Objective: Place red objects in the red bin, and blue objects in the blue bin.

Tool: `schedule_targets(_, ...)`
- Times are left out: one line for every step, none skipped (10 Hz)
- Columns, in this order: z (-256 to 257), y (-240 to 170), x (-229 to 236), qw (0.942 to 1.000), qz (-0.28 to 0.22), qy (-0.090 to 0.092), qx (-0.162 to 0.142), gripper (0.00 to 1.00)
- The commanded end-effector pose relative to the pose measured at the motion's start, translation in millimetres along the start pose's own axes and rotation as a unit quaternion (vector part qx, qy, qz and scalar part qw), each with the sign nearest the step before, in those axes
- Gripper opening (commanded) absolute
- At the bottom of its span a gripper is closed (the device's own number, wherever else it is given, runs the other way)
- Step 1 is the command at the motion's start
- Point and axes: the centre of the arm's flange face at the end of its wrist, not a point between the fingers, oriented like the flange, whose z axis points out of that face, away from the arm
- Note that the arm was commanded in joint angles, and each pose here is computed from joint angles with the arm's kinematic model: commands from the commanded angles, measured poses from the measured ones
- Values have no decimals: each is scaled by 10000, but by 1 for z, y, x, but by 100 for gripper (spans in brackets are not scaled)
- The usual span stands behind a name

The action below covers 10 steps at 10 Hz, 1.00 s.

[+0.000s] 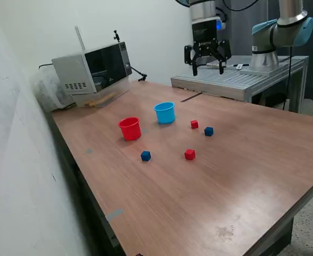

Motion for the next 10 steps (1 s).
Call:
schedule_targets(52,12,-13,9999,-6,61,149,100)
schedule_targets(65,15,-15,9999,-7,56,135,100)
schedule_targets(71,15,-25,9999,38,49,126,100)
schedule_targets(79,14,-24,9999,32,52,133,100)
schedule_targets(95,14,-24,9998,26,68,193,100)
schedule_targets(107,14,-24,9996,30,97,264,100)
schedule_targets(118,12,-24,9995,31,114,307,100)
schedule_targets(128,8,-24,9993,41,130,349,100)
schedule_targets(142,6,-24,9991,43,150,399,100)
schedule_targets(154,6,-24,9988,46,166,459,100)
